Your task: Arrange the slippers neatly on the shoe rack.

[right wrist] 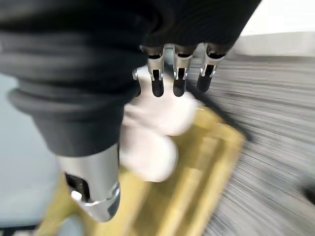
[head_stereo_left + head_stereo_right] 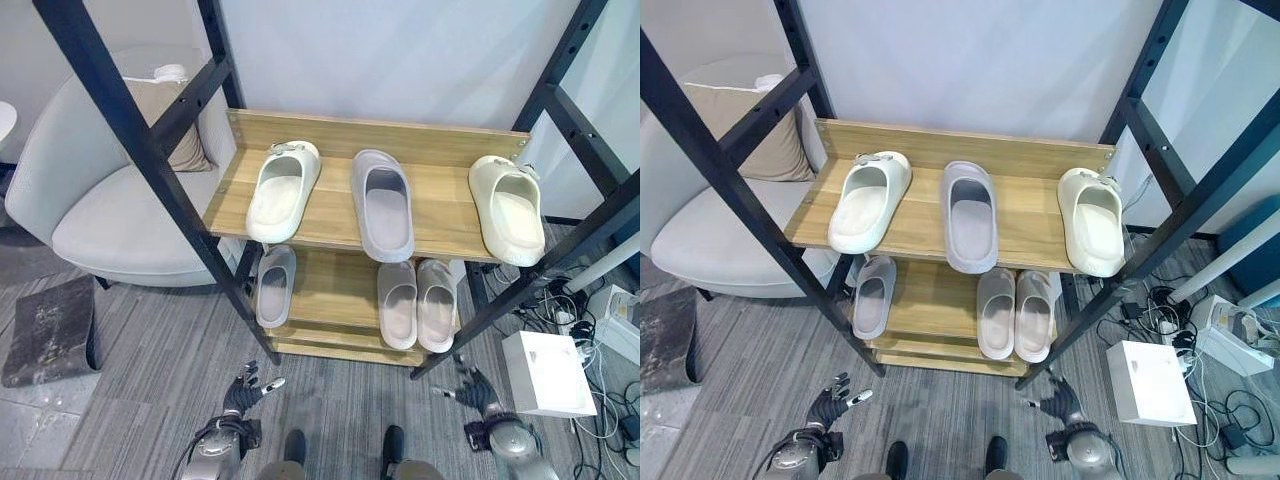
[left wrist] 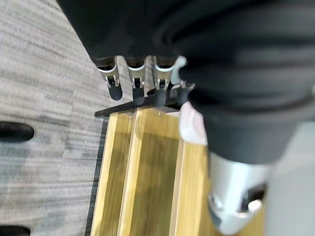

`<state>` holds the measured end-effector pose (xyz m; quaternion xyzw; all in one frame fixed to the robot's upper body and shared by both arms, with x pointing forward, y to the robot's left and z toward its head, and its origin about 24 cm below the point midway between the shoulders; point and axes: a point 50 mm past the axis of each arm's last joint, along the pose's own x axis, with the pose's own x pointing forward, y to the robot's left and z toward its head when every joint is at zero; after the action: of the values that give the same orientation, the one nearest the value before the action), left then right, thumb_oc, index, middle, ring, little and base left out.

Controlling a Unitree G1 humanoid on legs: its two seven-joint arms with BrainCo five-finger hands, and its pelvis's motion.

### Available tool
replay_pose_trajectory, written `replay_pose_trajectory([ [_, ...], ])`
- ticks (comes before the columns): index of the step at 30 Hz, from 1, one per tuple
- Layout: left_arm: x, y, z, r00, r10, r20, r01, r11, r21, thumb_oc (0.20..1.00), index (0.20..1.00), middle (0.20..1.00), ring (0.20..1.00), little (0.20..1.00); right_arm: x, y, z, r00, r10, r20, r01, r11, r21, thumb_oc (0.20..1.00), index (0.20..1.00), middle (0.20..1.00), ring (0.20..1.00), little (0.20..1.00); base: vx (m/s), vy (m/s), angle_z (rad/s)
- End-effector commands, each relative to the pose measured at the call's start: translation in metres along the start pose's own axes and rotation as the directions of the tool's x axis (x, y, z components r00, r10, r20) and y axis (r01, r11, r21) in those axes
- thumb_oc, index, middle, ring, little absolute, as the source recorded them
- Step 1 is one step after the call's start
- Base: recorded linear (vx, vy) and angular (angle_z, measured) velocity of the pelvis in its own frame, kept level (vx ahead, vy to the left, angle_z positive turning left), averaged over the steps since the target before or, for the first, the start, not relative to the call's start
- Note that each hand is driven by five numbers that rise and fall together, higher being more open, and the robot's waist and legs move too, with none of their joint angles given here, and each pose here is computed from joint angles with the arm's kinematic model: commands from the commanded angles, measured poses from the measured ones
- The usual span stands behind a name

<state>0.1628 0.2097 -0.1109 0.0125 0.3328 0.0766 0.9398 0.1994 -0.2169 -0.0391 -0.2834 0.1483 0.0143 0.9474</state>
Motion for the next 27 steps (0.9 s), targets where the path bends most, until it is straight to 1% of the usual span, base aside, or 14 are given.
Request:
replay_pose_trajectory([
  [1, 0.005, -0.006, 0.020, 0.994, -0.007, 0.113, 0.004, 1.000, 0.029, 1.000, 1.000, 1.000, 1.000, 1.000, -0.001, -0.036, 0.038, 0.960, -0.079, 0.269, 0.148, 0.957, -0.248, 1.000, 1.000, 1.000, 1.000, 1.000, 0.02, 0.047, -0.14],
  [2, 0.005, -0.007, 0.021, 0.993, -0.008, 0.117, 0.005, 1.000, 0.027, 1.000, 1.000, 1.000, 1.000, 1.000, -0.004, -0.036, 0.044, 0.951, -0.075, 0.301, 0.157, 0.954, -0.256, 1.000, 1.000, 1.000, 1.000, 1.000, 0.02, 0.047, -0.06],
  [3, 0.004, -0.010, 0.020, 0.993, -0.021, 0.118, 0.018, 0.999, 0.033, 1.000, 1.000, 1.000, 1.000, 1.000, -0.010, -0.042, 0.064, 0.915, -0.062, 0.400, 0.188, 0.939, -0.287, 1.000, 1.000, 1.000, 1.000, 1.000, 0.00, 0.031, -0.01],
  [4, 0.004, -0.011, 0.020, 0.993, -0.023, 0.117, 0.019, 0.999, 0.033, 1.000, 1.000, 1.000, 1.000, 1.000, -0.010, -0.042, 0.064, 0.915, -0.061, 0.398, 0.188, 0.939, -0.288, 1.000, 1.000, 1.000, 1.000, 1.000, 0.00, 0.000, 0.00],
  [5, 0.004, -0.011, 0.019, 0.993, -0.027, 0.114, 0.022, 0.999, 0.040, 1.000, 1.000, 1.000, 1.000, 1.000, -0.014, -0.047, 0.077, 0.886, -0.065, 0.460, 0.226, 0.925, -0.306, 1.000, 1.000, 1.000, 1.000, 1.000, 0.00, 0.000, 0.00],
  [6, 0.003, -0.014, 0.016, 0.994, -0.034, 0.107, 0.029, 0.999, 0.045, 1.000, 1.000, 1.000, 1.000, 1.000, -0.023, -0.052, 0.101, 0.818, -0.061, 0.572, 0.282, 0.909, -0.306, 1.000, 1.000, 1.000, 1.000, 1.000, -0.01, 0.021, -0.03],
  [7, 0.003, -0.015, 0.016, 0.994, -0.035, 0.107, 0.030, 0.999, 0.045, 1.000, 1.000, 1.000, 1.000, 1.000, -0.023, -0.053, 0.101, 0.819, -0.061, 0.571, 0.282, 0.909, -0.308, 1.000, 1.000, 1.000, 1.000, 1.000, -0.01, 0.025, -0.04],
  [10, 0.002, -0.017, 0.015, 0.993, -0.036, 0.110, 0.031, 0.999, 0.044, 1.000, 1.000, 1.000, 1.000, 1.000, -0.038, -0.059, 0.129, 0.710, -0.084, 0.699, 0.357, 0.899, -0.255, 1.000, 1.000, 1.000, 1.000, 1.000, -0.01, 0.017, -0.04],
  [11, 0.002, -0.018, 0.015, 0.993, -0.037, 0.109, 0.032, 0.999, 0.044, 1.000, 1.000, 1.000, 1.000, 1.000, -0.038, -0.059, 0.129, 0.711, -0.084, 0.699, 0.357, 0.898, -0.256, 1.000, 1.000, 1.000, 1.000, 1.000, -0.01, 0.017, -0.04],
  [14, -0.001, -0.019, 0.009, 0.995, -0.029, 0.098, 0.025, 0.999, 0.042, 1.000, 1.000, 1.000, 1.000, 1.000, -0.060, -0.064, 0.160, 0.551, -0.114, 0.827, 0.430, 0.888, -0.164, 1.000, 1.000, 1.000, 1.000, 1.000, -0.02, 0.029, -0.03],
  [21, -0.004, -0.021, -0.002, 0.997, -0.001, 0.071, -0.001, 0.999, 0.033, 1.000, 1.000, 1.000, 1.000, 1.000, -0.079, -0.070, 0.189, 0.344, -0.172, 0.923, 0.520, 0.854, -0.035, 1.000, 1.000, 1.000, 1.000, 1.000, -0.01, 0.021, -0.03],
  [23, -0.004, -0.021, -0.001, 0.997, 0.001, 0.073, -0.004, 0.999, 0.032, 1.000, 1.000, 1.000, 1.000, 1.000, -0.076, -0.071, 0.192, 0.325, -0.180, 0.929, 0.541, 0.841, -0.026, 1.000, 1.000, 1.000, 1.000, 1.000, -0.01, 0.018, 0.02],
  [24, -0.004, -0.023, 0.000, 0.997, -0.009, 0.076, 0.007, 0.999, 0.034, 1.000, 1.000, 1.000, 1.000, 1.000, -0.064, -0.078, 0.198, 0.306, -0.180, 0.935, 0.600, 0.799, -0.042, 1.000, 1.000, 1.000, 1.000, 1.000, -0.01, 0.037, 0.01],
  [27, -0.004, -0.024, 0.000, 0.997, -0.016, 0.076, 0.014, 0.999, 0.032, 1.000, 1.000, 1.000, 1.000, 1.000, -0.050, -0.085, 0.202, 0.309, -0.186, 0.932, 0.640, 0.766, -0.059, 1.000, 1.000, 1.000, 1.000, 1.000, 0.00, 0.026, -0.01],
])
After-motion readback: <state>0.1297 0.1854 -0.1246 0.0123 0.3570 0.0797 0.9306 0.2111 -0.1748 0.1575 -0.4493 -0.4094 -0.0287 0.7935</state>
